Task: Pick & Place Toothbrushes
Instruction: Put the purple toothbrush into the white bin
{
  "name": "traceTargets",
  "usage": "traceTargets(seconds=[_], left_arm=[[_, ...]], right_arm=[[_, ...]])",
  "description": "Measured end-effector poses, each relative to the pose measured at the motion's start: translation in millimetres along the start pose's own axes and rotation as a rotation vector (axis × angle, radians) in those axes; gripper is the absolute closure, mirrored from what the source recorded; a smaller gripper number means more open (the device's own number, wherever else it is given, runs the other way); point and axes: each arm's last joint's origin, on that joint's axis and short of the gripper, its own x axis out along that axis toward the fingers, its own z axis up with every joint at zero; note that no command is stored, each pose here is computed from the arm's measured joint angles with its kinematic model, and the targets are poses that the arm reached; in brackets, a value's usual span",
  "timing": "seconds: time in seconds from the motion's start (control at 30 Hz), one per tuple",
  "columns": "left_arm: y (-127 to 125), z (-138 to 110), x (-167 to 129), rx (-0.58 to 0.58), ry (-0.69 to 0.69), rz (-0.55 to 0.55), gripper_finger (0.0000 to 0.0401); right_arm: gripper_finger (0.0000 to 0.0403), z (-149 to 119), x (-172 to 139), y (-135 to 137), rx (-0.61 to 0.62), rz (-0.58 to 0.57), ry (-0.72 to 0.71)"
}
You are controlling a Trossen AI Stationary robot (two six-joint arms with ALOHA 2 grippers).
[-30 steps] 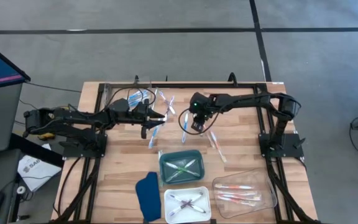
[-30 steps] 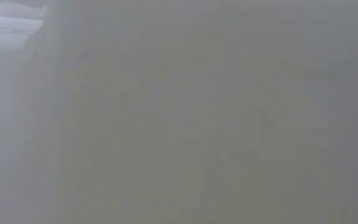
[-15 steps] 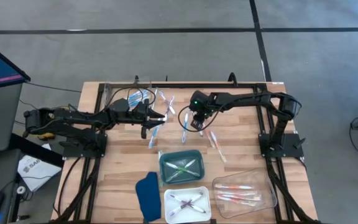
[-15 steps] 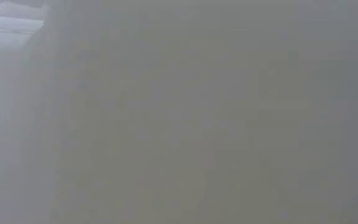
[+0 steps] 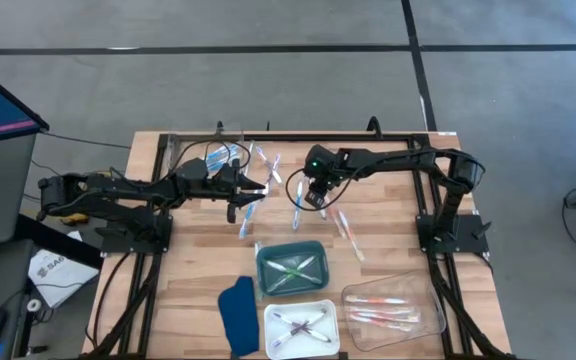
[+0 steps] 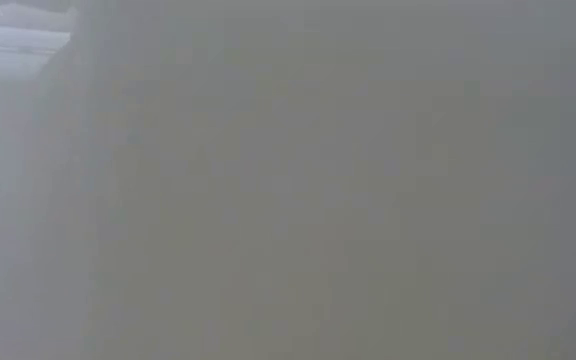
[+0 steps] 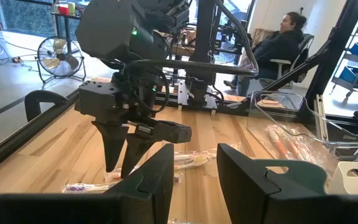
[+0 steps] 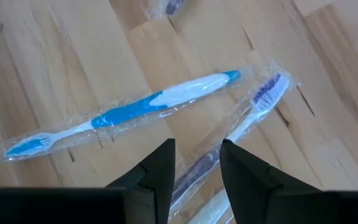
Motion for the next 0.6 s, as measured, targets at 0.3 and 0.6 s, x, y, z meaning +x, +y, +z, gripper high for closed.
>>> traceTargets(seconds=[0.3,0.6], left_arm=[[0,0,0,0.000,0.000,0.000,0.0286],[-1,0,0,0.002,-0.004,-0.008,0.0286]], right_arm=[[0.0283,-6,10,-3,0.073,-0.029,0.057],[0.0283,-8,15,-8,0.105,-0.037,0.086]])
